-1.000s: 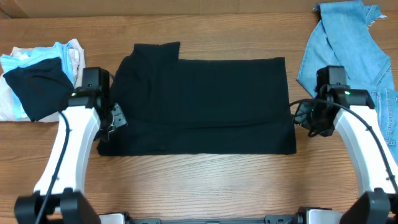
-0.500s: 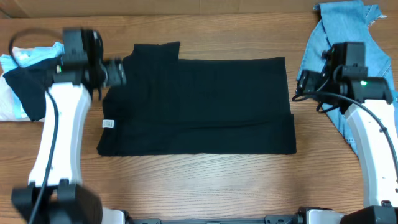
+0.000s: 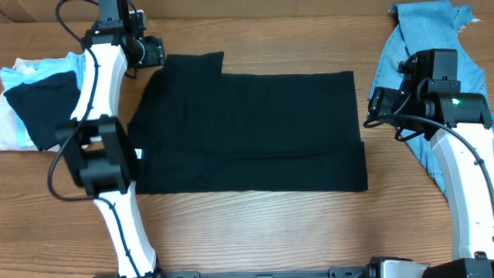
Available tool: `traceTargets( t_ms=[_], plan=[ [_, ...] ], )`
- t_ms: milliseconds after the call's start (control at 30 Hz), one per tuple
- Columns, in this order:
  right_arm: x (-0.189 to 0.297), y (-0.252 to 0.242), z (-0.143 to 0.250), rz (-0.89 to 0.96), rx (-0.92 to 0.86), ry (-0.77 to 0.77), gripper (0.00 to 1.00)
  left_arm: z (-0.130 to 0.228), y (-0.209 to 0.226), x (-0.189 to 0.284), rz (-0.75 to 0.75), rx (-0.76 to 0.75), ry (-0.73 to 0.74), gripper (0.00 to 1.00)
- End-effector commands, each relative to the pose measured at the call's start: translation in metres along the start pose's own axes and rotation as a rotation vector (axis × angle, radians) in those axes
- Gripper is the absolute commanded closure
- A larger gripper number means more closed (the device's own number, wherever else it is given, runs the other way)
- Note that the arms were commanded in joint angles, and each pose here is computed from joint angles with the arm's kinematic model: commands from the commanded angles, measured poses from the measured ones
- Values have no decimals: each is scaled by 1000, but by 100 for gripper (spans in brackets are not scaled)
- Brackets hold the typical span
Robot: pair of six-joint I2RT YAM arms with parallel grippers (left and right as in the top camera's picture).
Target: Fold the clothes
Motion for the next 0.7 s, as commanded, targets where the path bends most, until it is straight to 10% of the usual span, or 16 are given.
traceTargets(
  t_ms=[0,367,667],
  plan=[
    [7,1,-4,-15,6,-24,26,-9,6,-16,65,-13,-37,26],
    [7,1,-4,-15,6,-24,26,19,-2,-65,129,-1,81,33],
    [6,2,-5,-16,6,-30,27,26,-11,-68,143,0,131,86]
  ],
)
Point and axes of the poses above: each gripper's point midway between its finger pads, its own x axis back along the fingers, its own y axis along the line the jaws close on, z = x × y, the point moved 9 cm from there along x, back along the fingers, and after that the axes turned 11 degrees about -x, right-handed, at the moved point
